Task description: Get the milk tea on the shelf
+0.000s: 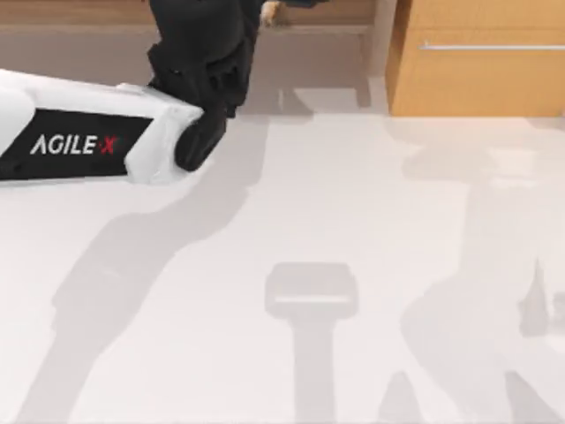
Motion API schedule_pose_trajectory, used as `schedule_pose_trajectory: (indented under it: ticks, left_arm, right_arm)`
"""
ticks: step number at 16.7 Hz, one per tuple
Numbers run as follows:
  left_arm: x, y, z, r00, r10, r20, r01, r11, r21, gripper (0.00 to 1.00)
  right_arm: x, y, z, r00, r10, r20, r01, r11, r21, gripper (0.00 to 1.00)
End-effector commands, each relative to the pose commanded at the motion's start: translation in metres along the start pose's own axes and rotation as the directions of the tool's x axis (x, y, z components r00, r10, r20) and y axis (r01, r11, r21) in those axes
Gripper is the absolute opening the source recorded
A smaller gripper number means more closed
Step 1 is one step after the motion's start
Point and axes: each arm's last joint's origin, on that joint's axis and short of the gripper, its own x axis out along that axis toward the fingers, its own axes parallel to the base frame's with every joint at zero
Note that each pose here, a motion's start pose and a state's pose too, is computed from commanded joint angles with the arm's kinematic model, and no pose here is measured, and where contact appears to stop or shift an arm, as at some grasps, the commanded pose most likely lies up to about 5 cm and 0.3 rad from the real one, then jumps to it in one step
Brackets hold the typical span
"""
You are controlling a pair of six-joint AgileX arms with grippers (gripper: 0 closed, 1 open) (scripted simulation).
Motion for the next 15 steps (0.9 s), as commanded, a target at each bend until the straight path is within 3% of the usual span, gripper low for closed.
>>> schedule_pose_trajectory:
  ticks: [9,15]
  left_arm:
    - [0.012,0.135,0.025,0.989,0.075,-0.130,-0.067,0.996,0.062,0.00]
    - [0.008,0.173,0.043,0.987,0.096,-0.127,-0.091,0.995,0.047,0.00]
  right_arm:
    - [0.000,0.000,0.000,1.000,0.000,0.000,0.000,1.000,0.000,1.00]
    - [0.000,0.000,0.000,1.000,0.000,0.000,0.000,1.000,0.000,1.00]
